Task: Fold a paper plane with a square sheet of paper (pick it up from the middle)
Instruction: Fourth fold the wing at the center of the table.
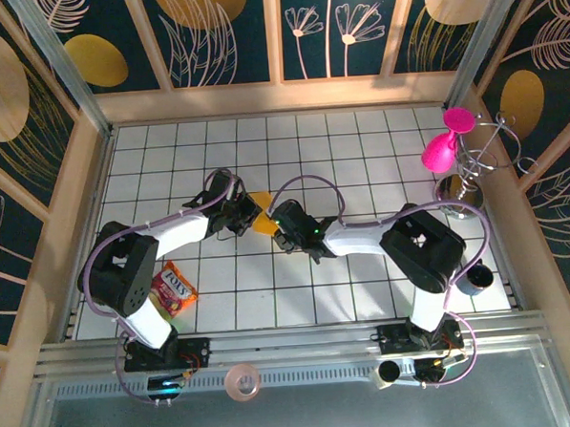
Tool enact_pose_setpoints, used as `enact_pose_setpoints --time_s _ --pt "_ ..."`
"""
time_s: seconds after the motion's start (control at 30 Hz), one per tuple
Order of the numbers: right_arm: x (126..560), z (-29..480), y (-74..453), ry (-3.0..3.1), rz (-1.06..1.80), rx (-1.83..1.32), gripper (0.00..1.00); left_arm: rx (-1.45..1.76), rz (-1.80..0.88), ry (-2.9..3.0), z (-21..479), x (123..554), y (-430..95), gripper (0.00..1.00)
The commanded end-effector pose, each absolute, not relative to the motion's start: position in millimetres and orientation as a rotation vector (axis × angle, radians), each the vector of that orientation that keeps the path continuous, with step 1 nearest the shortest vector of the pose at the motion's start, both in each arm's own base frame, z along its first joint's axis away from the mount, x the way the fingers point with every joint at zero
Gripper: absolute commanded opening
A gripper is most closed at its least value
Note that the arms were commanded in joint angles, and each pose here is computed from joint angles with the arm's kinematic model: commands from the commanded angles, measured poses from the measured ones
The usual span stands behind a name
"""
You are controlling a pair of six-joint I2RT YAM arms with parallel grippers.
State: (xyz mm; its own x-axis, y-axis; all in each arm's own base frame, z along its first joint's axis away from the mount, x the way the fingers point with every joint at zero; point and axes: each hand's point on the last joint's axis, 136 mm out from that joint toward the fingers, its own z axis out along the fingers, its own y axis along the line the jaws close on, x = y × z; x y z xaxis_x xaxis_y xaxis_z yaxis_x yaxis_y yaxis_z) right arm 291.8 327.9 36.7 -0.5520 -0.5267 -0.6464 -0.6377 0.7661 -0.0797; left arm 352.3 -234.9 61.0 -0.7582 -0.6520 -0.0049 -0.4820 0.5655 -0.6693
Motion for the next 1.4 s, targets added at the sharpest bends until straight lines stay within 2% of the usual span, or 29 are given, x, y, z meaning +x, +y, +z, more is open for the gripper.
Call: enact_pose_setpoints --time_s 0.0,0.33,0.5,0.63,0.87,0.97,1.17,1.37 --pt "294 38 334 2.28 0.205 -0.858 0.23 -0.974 -1.017 2.549 65 348 -238 0.0" --pt "298 32 329 2.282 0.158 -0.849 0.22 -0.968 -1.015 2.553 65 348 -239 0.0" --pt "298 33 328 2.275 0.155 -0.853 0.14 -0.966 -1.014 2.553 66 349 -239 0.02" --pt "296 37 329 2.266 0.171 -0.868 0.05 -0.954 -0.989 2.552 68 351 -237 0.12" --pt "282 27 335 2.303 0.246 -0.943 0.0 -0.946 -0.82 2.512 78 364 -209 0.39" --pt "276 22 337 2.332 0.283 -0.961 0.0 -0.949 -0.786 2.448 97 378 -192 0.45" --pt "268 16 340 2.431 0.41 -0.956 0.0 -0.924 -0.652 2.37 116 379 -155 0.51" --pt "265 14 338 2.559 0.592 -0.901 0.0 -0.749 -0.74 2.366 117 365 -163 0.58"
